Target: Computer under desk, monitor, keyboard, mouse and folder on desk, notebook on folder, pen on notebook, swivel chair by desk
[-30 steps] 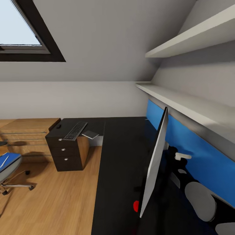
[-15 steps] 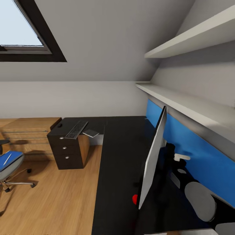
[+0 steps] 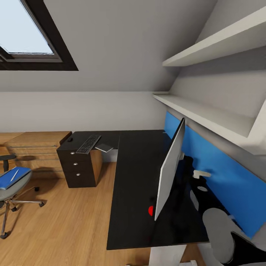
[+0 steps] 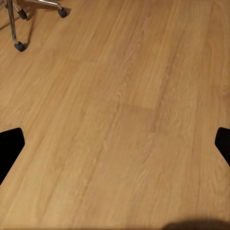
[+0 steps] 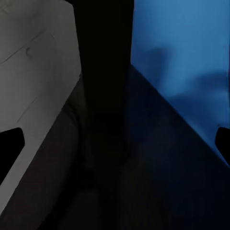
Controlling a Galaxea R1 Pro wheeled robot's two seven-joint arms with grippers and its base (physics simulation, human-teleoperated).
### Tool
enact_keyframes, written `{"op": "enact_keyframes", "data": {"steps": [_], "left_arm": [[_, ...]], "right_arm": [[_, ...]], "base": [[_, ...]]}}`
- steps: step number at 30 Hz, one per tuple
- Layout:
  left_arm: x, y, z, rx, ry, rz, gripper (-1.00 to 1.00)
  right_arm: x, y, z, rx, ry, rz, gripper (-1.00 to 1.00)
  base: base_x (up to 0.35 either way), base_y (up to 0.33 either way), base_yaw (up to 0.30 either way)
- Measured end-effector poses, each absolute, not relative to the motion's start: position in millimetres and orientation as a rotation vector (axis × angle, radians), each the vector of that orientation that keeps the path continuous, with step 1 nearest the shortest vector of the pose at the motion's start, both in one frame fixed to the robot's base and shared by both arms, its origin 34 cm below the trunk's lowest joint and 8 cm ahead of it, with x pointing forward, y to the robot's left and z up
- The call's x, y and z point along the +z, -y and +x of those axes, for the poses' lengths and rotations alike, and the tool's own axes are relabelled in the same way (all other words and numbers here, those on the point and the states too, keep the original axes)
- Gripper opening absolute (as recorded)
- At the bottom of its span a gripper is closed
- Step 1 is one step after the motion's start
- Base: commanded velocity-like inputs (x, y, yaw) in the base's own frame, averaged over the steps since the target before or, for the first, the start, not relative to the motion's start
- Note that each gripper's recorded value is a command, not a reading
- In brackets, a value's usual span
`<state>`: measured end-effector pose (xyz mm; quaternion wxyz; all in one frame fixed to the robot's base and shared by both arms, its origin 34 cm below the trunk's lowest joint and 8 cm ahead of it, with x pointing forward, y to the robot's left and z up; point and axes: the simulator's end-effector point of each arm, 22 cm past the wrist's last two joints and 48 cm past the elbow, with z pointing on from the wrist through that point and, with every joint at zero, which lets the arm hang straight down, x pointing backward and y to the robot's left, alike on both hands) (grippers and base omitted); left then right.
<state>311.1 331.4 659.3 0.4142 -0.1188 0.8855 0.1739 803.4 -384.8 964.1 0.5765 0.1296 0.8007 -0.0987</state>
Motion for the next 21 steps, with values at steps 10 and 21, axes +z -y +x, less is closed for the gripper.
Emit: {"op": "enact_keyframes", "data": {"steps": [10,21], "left_arm": [[660,-332,311,0.439,-2.224,-0.3,1.0],[660,-333,311,0.442,-2.224,-0.301,1.0]], "right_arm": [[998,367,708,-0.271,-1.897,0.28,1.0],[1011,359,695,-0.259,-1.877,0.262,1.0]], "base": [[-0.004,0.003,0.0],[-0.188,0.176,0.0]]}}
